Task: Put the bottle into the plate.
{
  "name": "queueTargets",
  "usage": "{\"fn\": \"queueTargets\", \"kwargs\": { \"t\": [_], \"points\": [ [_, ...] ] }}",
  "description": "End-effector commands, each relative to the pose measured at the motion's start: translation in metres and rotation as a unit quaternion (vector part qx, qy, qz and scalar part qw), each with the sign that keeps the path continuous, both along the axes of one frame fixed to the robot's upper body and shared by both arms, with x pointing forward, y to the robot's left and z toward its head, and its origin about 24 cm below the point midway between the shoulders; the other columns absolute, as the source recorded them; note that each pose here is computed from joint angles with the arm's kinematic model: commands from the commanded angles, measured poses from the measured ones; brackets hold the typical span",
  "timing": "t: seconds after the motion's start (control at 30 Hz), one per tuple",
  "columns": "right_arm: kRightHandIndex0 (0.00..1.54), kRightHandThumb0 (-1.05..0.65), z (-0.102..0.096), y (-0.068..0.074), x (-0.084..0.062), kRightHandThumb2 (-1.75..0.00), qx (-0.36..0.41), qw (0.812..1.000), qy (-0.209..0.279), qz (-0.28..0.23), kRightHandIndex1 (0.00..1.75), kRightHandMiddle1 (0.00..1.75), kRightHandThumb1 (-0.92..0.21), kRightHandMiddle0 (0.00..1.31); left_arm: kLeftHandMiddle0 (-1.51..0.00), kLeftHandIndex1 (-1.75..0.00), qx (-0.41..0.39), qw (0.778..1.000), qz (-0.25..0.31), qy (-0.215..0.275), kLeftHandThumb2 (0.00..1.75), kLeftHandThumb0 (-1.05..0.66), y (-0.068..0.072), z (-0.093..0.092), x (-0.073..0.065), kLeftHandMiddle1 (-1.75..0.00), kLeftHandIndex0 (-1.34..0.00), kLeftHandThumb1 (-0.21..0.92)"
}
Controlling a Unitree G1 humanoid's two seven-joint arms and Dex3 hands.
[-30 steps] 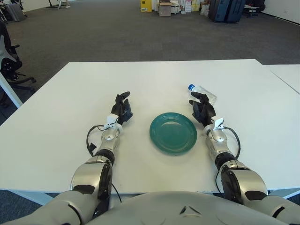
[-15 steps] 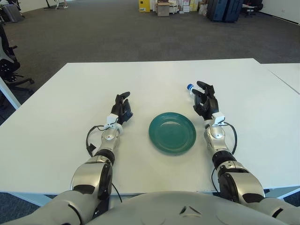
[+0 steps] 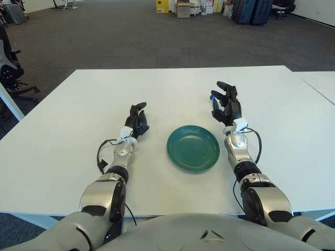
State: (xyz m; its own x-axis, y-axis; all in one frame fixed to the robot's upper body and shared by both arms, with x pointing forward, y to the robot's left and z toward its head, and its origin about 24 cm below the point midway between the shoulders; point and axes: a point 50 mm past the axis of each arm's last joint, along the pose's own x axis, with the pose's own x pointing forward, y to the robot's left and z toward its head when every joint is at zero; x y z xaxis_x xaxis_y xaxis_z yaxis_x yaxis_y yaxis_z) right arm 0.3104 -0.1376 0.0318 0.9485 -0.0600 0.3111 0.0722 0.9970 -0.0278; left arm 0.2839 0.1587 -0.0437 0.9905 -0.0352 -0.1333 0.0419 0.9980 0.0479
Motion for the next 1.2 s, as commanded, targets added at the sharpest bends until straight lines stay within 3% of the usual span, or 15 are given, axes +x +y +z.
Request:
{"fn": "queueTargets", "kwargs": {
  "t": [0.0, 0.23, 0.47, 0.5, 0.6, 0.7, 0.77, 0.93, 1.17],
  "points": [
    [0.29, -0.37, 0.017, -0.002, 0.017, -0.8, -0.025, 0.999, -0.017, -0.011, 0.55, 0.91, -0.7, 0.0, -0.35, -0.99, 0.002, 0.999, -0.008, 0.05, 0.99, -0.93, -0.004, -0.016, -0.011, -0.01, 0.0, 0.92],
    [0.26, -0.38, 0.022, -0.01, 0.035, -0.81, -0.115, 0.992, 0.013, -0.042, 0.52, 0.88, -0.66, 0.0, -0.36, -1.01, 0.007, 0.999, -0.009, 0.048, 1.01, -0.96, -0.005, -0.015, -0.01, -0.01, 0.0, 0.92],
    [0.26, -0.51, 0.022, -0.021, 0.051, -0.65, -0.212, 0.973, 0.072, -0.061, 0.42, 0.79, -0.73, 0.0, -0.36, -1.02, 0.005, 0.999, -0.011, 0.047, 1.02, -0.97, -0.007, -0.015, -0.01, -0.01, 0.0, 0.92],
    [0.26, -0.52, 0.023, -0.02, 0.054, -0.64, -0.264, 0.959, 0.074, -0.065, 0.41, 0.78, -0.73, 0.0, -0.36, -1.02, 0.006, 0.999, -0.011, 0.047, 1.02, -0.97, -0.007, -0.015, -0.01, -0.01, 0.0, 0.92],
    [0.17, -0.75, 0.025, -0.019, 0.061, -0.44, -0.408, 0.907, 0.078, -0.077, 0.2, 0.52, -0.87, 0.0, -0.36, -1.02, 0.002, 0.999, -0.011, 0.044, 1.02, -0.97, -0.007, -0.015, -0.011, -0.01, 0.0, 0.92],
    [0.11, -0.86, 0.024, -0.02, 0.064, -0.39, -0.464, 0.877, 0.094, -0.076, 0.1, 0.36, -0.9, 0.0, -0.36, -1.02, 0.0, 0.999, -0.01, 0.042, 1.02, -0.96, -0.007, -0.015, -0.011, -0.01, 0.0, 0.92],
    [0.1, -0.9, 0.022, -0.021, 0.064, -0.34, -0.487, 0.864, 0.103, -0.075, 0.07, 0.35, -0.91, 0.0, -0.36, -1.02, -0.001, 0.999, -0.01, 0.041, 1.02, -0.96, -0.008, -0.015, -0.011, -0.01, 0.0, 0.92],
    [0.03, -0.99, 0.017, -0.028, 0.065, -0.4, -0.546, 0.825, 0.132, -0.066, 0.01, 0.16, -0.92, 0.0, -0.36, -1.0, -0.004, 0.999, -0.01, 0.034, 1.01, -0.95, -0.007, -0.014, -0.012, -0.01, 0.0, 0.92],
    [0.0, -1.04, 0.014, -0.03, 0.066, -0.46, -0.572, 0.803, 0.154, -0.059, 0.0, 0.07, -0.92, 0.0, -0.34, -0.95, -0.012, 0.999, -0.009, 0.029, 0.98, -0.93, -0.007, -0.014, -0.014, 0.0, 0.0, 0.92]
  ]
}}
